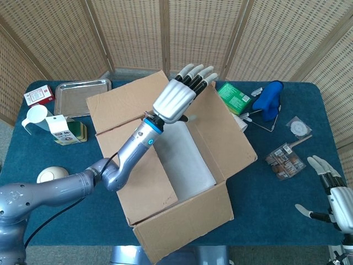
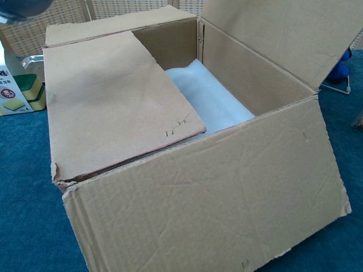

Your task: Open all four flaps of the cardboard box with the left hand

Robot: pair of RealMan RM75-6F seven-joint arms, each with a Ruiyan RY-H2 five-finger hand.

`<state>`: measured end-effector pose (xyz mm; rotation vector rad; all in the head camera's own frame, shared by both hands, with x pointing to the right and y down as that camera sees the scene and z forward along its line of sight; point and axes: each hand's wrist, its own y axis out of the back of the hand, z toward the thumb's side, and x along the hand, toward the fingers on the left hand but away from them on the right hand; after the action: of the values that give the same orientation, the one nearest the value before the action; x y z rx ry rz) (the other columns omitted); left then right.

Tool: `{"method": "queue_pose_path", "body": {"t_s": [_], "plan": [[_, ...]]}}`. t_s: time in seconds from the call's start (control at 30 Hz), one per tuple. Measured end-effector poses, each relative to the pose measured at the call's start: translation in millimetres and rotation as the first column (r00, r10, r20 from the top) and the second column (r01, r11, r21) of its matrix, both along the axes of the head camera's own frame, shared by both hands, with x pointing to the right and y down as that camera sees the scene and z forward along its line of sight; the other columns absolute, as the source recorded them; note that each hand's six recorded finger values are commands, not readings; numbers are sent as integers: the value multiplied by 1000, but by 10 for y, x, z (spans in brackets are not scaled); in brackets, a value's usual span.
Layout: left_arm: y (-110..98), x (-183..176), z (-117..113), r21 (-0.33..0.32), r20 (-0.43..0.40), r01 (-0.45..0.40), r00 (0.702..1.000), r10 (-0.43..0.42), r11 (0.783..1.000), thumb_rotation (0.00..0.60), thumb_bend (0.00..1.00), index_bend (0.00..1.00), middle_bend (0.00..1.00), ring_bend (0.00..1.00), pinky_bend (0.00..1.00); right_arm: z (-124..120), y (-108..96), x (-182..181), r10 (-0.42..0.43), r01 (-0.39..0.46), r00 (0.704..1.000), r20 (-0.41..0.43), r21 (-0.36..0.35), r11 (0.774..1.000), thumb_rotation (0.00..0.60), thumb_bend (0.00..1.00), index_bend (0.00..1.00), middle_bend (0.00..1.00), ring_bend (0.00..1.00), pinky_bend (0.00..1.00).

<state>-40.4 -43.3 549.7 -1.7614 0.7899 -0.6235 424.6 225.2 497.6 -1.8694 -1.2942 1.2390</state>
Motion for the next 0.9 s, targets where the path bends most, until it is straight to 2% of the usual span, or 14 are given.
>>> {"method": "queue_pose_path", "body": {"t_s": [0.13,0.3,0.43,0.53,0.63,0.73,0.9], "plan": [[72,-45,58,-28,-10,-22,1000,22,999,600,116,50,0,0,170,3,-1,3,2,-2,1000,1,-2,1000,600,0,0,0,0,134],[155,-132,145,-37,14,-56,998,56,998,600,116,59,0,0,165,6,-3,8,3,-3,1000,1,-5,1000,600,0,0,0,0,134],[180,-205,172,-52,30,-66,997,67,996,600,116,128,1,0,161,5,-3,9,3,-3,1000,1,-5,1000,600,0,0,0,0,134],[206,-297,163,-73,52,-83,995,87,994,600,115,205,57,15,214,-3,2,3,0,0,1000,1,-2,1000,600,0,0,0,0,134],[236,-428,110,-94,82,-107,990,115,990,600,115,290,165,107,311,-1,6,-7,-4,4,1000,-1,-2,1000,600,0,0,0,0,134],[286,-566,61,-127,113,-125,984,140,984,600,116,316,208,166,384,9,10,-22,-10,10,1000,-3,-5,1000,600,0,0,0,0,134],[418,-763,57,-248,143,-128,976,167,960,600,124,345,282,198,389,34,13,-55,-20,20,1000,-8,-12,1000,600,0,0,0,0,135]]}}
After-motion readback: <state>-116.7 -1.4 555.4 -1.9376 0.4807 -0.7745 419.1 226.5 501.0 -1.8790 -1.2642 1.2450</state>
